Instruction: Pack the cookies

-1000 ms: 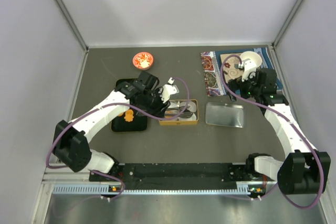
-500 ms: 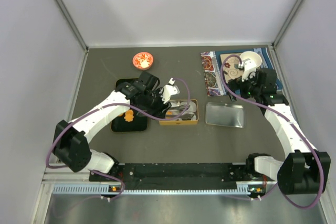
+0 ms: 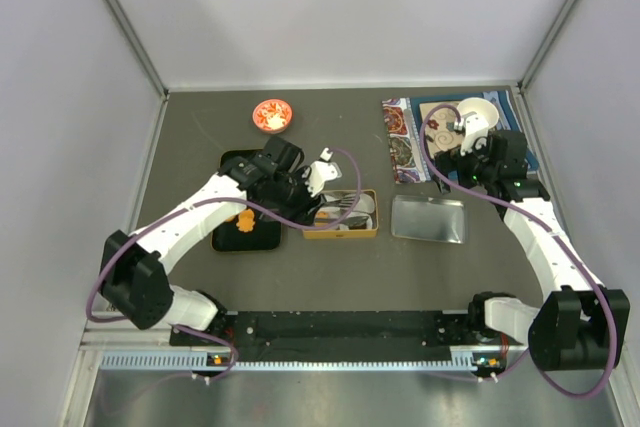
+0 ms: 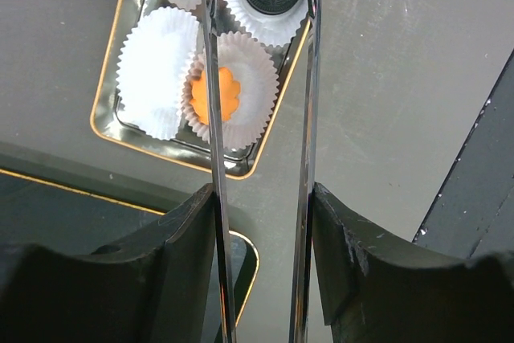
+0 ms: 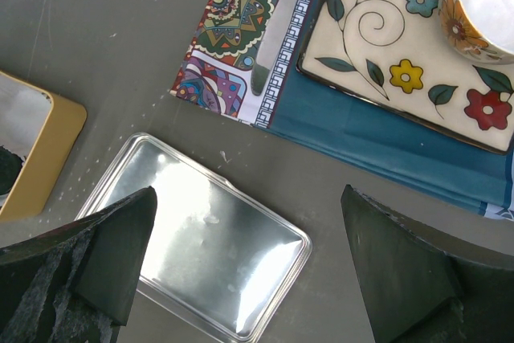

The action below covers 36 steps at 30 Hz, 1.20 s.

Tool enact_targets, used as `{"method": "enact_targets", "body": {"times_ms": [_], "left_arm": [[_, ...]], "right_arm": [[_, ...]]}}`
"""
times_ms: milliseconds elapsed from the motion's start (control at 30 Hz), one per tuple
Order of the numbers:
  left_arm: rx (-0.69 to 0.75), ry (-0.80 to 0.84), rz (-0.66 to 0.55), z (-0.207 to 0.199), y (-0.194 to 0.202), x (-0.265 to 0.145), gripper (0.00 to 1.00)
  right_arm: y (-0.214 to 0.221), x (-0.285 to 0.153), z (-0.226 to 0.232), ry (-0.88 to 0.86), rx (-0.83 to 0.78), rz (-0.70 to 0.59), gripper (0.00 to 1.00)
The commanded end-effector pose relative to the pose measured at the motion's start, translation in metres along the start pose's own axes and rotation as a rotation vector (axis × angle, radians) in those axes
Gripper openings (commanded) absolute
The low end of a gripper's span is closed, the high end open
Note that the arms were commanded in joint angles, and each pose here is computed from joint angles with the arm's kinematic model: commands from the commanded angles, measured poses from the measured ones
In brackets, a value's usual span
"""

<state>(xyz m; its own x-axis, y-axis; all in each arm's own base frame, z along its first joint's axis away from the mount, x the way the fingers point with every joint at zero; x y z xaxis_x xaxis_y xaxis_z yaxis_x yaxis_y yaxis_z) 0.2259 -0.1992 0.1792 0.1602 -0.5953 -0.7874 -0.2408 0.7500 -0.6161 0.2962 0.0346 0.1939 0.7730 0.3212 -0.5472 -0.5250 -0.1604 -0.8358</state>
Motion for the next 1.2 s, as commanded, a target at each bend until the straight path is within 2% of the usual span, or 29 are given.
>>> {"method": "enact_targets", "body": {"times_ms": [0, 267, 467, 600, 800, 1167], "left_arm": [[0.018, -0.089, -0.066, 0.004, -0.014, -0.019, 0.53], [-0.012, -0.219, -0.114, 0.013, -0.012, -0.047, 0.52], [-0.145, -0.341, -0.162, 0.045, 0.006, -0.082, 0.50], [-0.241, -0.427, -0.169, 0.068, 0.032, -0.105, 0.50], [-0.321, -0.495, -0.133, 0.088, 0.071, -0.119, 0.50], [-0.406, -0.539, -0.072, 0.096, 0.129, -0.134, 0.49]], "right_arm": [[-0.025, -0.008, -0.003, 0.008, -0.022, -0.073, 0.99], [-0.024, -0.007, -0.004, 0.006, -0.020, -0.070, 0.99], [-0.025, -0.007, -0.002, 0.000, -0.019, -0.072, 0.99], [-0.025, -0.007, -0.002, -0.004, -0.019, -0.074, 0.99], [-0.026, -0.009, -0.001, -0.006, -0.021, -0.080, 0.99], [-0.027, -0.009, -0.001, -0.011, -0.023, -0.081, 0.99]]}}
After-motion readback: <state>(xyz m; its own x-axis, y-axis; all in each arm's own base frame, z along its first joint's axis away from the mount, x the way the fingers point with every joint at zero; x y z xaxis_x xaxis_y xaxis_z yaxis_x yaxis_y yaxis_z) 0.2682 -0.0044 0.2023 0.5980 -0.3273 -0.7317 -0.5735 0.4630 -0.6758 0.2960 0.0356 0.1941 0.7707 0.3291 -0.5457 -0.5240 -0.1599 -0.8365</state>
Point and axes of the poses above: each gripper's point midway between its finger pads, its own x axis out along the fingers, its own z axis along the line the jaws close on, y = z × x, the point moved 5 cm from there along -x, back along the fingers, and after that the axes turned 6 degrees about x, right-handed, at the moved point
